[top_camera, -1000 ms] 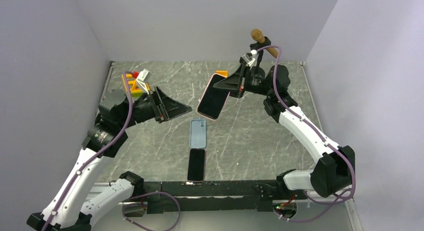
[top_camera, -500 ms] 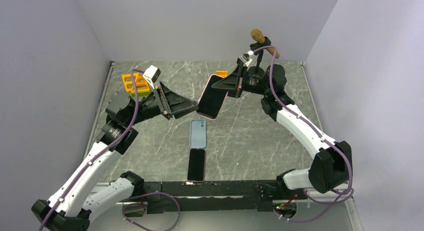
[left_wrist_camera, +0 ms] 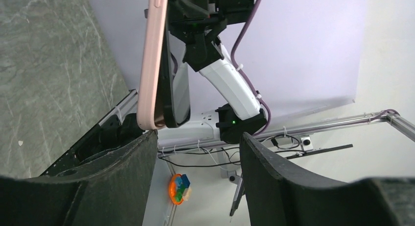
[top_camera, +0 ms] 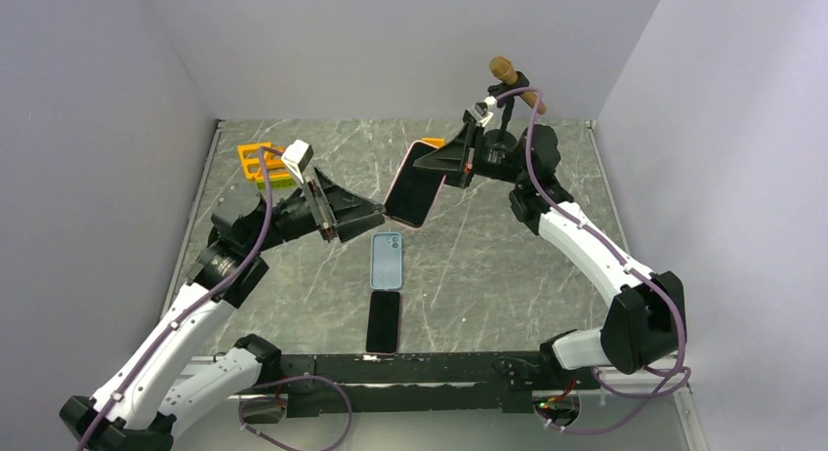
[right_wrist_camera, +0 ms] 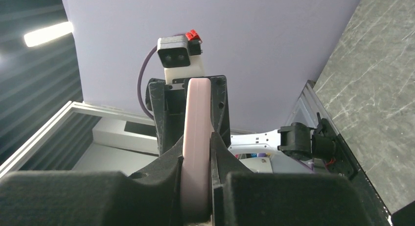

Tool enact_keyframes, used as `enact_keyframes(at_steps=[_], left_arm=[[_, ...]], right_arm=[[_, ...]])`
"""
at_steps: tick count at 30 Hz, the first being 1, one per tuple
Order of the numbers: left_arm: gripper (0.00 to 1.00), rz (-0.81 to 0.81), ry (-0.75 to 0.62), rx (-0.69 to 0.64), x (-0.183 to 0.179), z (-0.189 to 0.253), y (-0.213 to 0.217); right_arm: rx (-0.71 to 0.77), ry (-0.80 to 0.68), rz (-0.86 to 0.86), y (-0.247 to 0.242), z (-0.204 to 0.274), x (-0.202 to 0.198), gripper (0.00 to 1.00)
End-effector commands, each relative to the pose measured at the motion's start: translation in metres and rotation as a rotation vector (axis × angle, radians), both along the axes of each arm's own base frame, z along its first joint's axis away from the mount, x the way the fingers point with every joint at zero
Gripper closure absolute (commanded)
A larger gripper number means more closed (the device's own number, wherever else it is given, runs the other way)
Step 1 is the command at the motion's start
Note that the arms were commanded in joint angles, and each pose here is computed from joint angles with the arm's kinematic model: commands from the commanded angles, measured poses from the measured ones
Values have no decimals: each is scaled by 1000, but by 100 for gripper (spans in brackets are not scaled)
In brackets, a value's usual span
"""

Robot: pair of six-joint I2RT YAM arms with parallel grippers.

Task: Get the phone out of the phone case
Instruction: Remove the phone case from the phone.

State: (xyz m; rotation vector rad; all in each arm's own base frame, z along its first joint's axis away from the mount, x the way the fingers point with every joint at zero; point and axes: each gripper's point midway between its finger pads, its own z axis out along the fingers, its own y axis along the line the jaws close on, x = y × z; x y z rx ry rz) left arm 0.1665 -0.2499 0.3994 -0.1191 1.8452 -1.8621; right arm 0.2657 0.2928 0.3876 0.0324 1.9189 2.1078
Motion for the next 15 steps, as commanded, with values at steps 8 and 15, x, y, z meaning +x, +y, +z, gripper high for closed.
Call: enact_keyframes(at_steps=[8, 15], left_arm=[[38, -17, -44, -62, 5, 18, -6], [40, -18, -33, -86, 7, 22, -7]], right_arm=[[25, -135, 4, -2, 35, -10, 100], [-47, -165, 14, 7, 30, -12, 100]])
